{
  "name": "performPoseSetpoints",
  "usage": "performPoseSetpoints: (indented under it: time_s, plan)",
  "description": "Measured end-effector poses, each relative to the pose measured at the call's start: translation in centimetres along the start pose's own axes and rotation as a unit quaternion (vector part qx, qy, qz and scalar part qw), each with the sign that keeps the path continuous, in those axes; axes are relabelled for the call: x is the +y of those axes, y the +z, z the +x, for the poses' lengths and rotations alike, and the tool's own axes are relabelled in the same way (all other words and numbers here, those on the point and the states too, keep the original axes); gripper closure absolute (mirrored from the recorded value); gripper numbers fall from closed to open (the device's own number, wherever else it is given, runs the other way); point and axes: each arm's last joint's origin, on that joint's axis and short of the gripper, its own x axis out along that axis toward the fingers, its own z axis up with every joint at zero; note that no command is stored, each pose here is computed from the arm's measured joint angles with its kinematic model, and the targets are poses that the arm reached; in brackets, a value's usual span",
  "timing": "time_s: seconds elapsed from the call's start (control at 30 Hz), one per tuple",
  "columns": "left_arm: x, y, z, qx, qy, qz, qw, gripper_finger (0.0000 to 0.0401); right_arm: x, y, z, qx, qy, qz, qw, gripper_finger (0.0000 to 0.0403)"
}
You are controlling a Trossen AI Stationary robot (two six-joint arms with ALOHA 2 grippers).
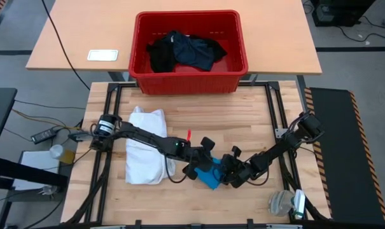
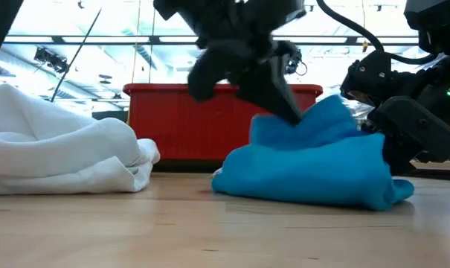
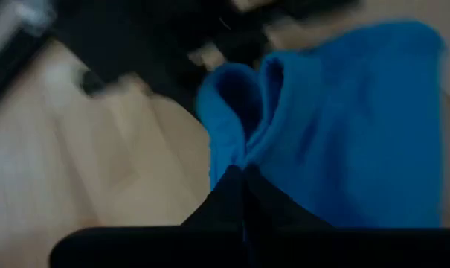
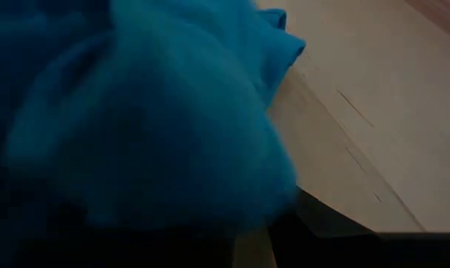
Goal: Fold laundry
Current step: Fold the blue underwear
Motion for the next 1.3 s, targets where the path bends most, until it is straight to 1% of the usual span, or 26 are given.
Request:
performPoseSetpoints:
  time_s: [0.07, 0.13, 0.33, 0.43, 0.5, 0.57, 0.63, 0.73, 0.83, 0.93, 1.03, 1.1, 1.17, 1.3]
  plan:
    - [0.2, 0.1, 0.0, 0.006, 0.028, -0.002, 1.000, 0.0384, 0.0, 0.0, 0.0, -0.001, -0.001, 0.000, 1.000, 0.0328]
    - [0.2, 0.1, 0.0, 0.009, 0.035, -0.002, 0.999, 0.0358, 0.0, 0.0, 0.0, -0.001, -0.002, 0.000, 1.000, 0.0328]
    - [0.2, 0.1, -0.1, 0.013, 0.036, -0.003, 0.999, 0.0245, 0.0, 0.0, 0.0, -0.001, -0.003, -0.001, 1.000, 0.0328]
    - [0.3, 0.6, -1.3, 0.004, 0.040, 0.008, 0.999, 0.0198, 0.0, 0.0, 0.0, 0.000, -0.004, -0.003, 1.000, 0.0328]
    - [0.3, 1.2, -2.6, -0.006, 0.042, 0.007, 0.999, 0.0180, -0.1, 0.0, 0.0, 0.000, -0.004, -0.004, 1.000, 0.0328]
    - [-0.1, 1.9, -3.5, -0.022, 0.035, -0.002, 0.999, 0.0173, -0.1, 0.0, 0.0, 0.001, -0.006, -0.004, 1.000, 0.0328]
    - [-0.8, 2.1, -3.7, -0.026, 0.005, -0.015, 1.000, 0.0171, -0.1, 0.0, 0.0, 0.001, -0.007, -0.004, 1.000, 0.0328]
    - [-2.1, 1.7, -3.3, -0.001, -0.025, -0.033, 0.999, 0.0175, -0.1, -0.1, 0.0, 0.000, -0.008, -0.004, 1.000, 0.0328]
    - [-2.5, 1.2, -2.9, 0.023, -0.036, -0.060, 0.997, 0.0186, -0.1, 0.0, 0.0, -0.001, -0.006, -0.004, 1.000, 0.0328]
    - [-2.2, 1.2, -2.5, 0.014, -0.033, -0.090, 0.995, 0.0198, -0.1, 0.0, 0.0, -0.002, -0.006, -0.004, 1.000, 0.0328]
    - [-2.2, 1.1, -1.4, 0.002, -0.042, -0.117, 0.992, 0.0207, -0.1, 0.0, 0.0, -0.002, -0.007, -0.001, 1.000, 0.0328]
    - [-2.8, 0.6, -0.4, 0.020, -0.052, -0.120, 0.991, 0.0208, -0.1, 0.0, 0.0, -0.003, -0.006, 0.000, 1.000, 0.0328]
    - [-3.2, 0.4, 0.6, 0.022, -0.055, -0.126, 0.990, 0.0208, -0.1, 0.0, 0.0, -0.003, -0.006, 0.000, 1.000, 0.0328]
    - [-4.0, 0.1, 1.6, 0.032, -0.056, -0.134, 0.989, 0.0209, -0.1, 0.0, 0.0, -0.002, -0.007, 0.003, 1.000, 0.0328]
